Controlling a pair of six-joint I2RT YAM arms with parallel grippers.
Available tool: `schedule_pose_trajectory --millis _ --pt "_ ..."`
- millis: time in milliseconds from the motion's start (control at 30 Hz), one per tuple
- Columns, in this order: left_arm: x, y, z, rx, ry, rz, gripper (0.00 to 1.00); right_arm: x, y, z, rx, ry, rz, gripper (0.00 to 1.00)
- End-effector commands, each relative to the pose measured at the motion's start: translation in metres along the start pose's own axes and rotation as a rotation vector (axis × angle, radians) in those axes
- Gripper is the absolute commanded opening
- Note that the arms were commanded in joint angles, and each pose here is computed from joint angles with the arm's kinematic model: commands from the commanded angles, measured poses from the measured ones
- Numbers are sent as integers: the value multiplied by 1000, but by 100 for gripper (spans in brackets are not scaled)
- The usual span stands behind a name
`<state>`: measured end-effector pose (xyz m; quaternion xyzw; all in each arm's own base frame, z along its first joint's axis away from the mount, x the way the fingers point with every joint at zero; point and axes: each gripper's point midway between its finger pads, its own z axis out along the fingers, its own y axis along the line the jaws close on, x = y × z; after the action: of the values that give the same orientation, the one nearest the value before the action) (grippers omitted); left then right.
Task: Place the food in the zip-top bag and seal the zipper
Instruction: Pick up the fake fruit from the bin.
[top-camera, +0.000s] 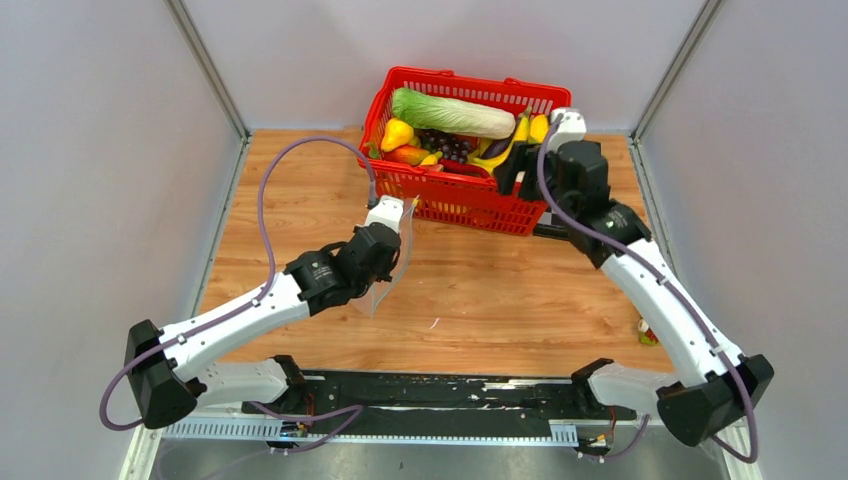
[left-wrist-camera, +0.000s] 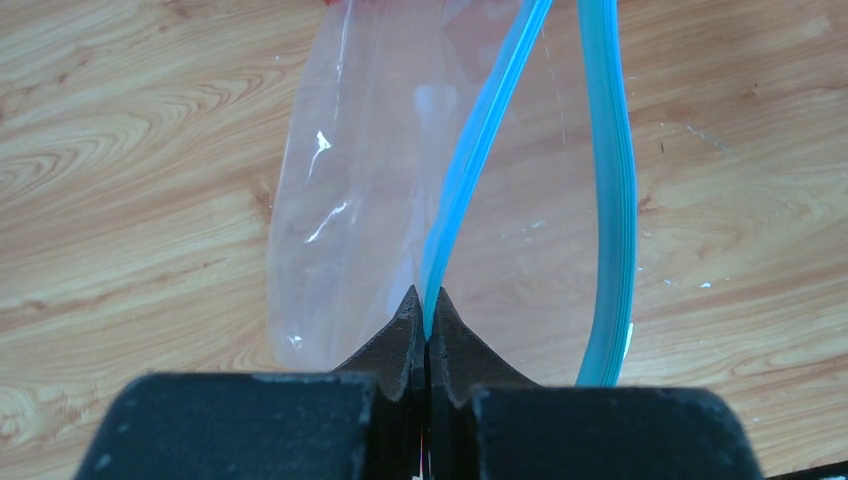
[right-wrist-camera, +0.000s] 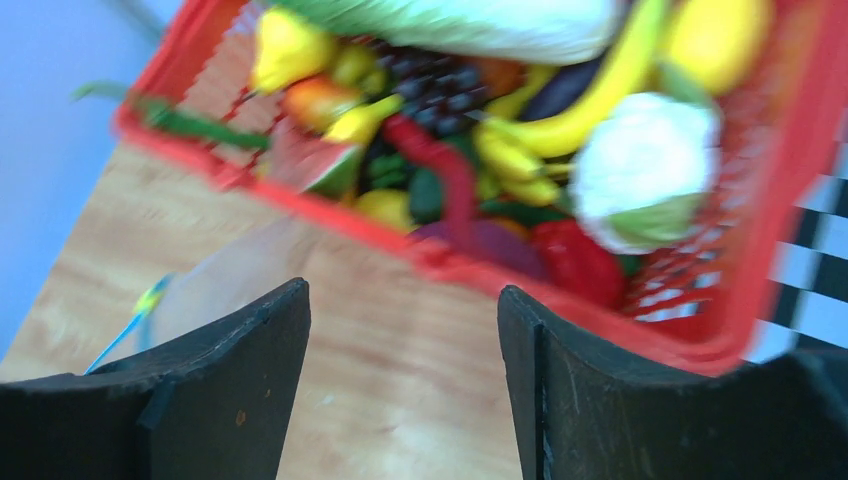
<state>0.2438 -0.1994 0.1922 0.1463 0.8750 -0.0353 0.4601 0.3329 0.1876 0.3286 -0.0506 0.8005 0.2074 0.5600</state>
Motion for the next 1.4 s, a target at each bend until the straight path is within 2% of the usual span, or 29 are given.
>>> schedule_pose_trajectory --millis 0,100,233,333,467,600,767,933,1033,1133,1267,1367 --pt "-9 -2 -5 30 -47 -27 0 -29 -51 16 125 -27 62 69" --pt "-9 -3 -8 48 -53 -28 0 -32 -82 35 210 6 55 70" --pt "-9 -7 -9 75 -53 -20 0 -32 -101 62 224 74 35 68" --pt "-9 -8 -8 79 -48 -11 0 -30 -90 79 135 133 10 68" --pt "-8 -8 -7 75 -45 -6 0 -4 -68 106 -25 270 14 68" --pt "-9 -9 -7 78 -43 1 0 9 -74 128 -10 335 43 70" --pt "-7 -7 -7 72 -37 11 0 36 -52 141 -183 446 27 76" --pt "-7 -6 -6 68 -35 35 0 47 -51 151 -237 548 -33 77" --pt "-8 -4 -7 53 -34 43 0 44 -50 157 -220 533 -52 75" --pt "-9 -2 -7 49 -39 47 0 33 -43 167 -190 464 -109 79" --pt "-12 2 -8 31 -47 50 0 29 -25 181 -168 442 -185 82" --pt "-14 8 -10 -2 -52 44 0 28 -1 191 -227 432 -108 82"
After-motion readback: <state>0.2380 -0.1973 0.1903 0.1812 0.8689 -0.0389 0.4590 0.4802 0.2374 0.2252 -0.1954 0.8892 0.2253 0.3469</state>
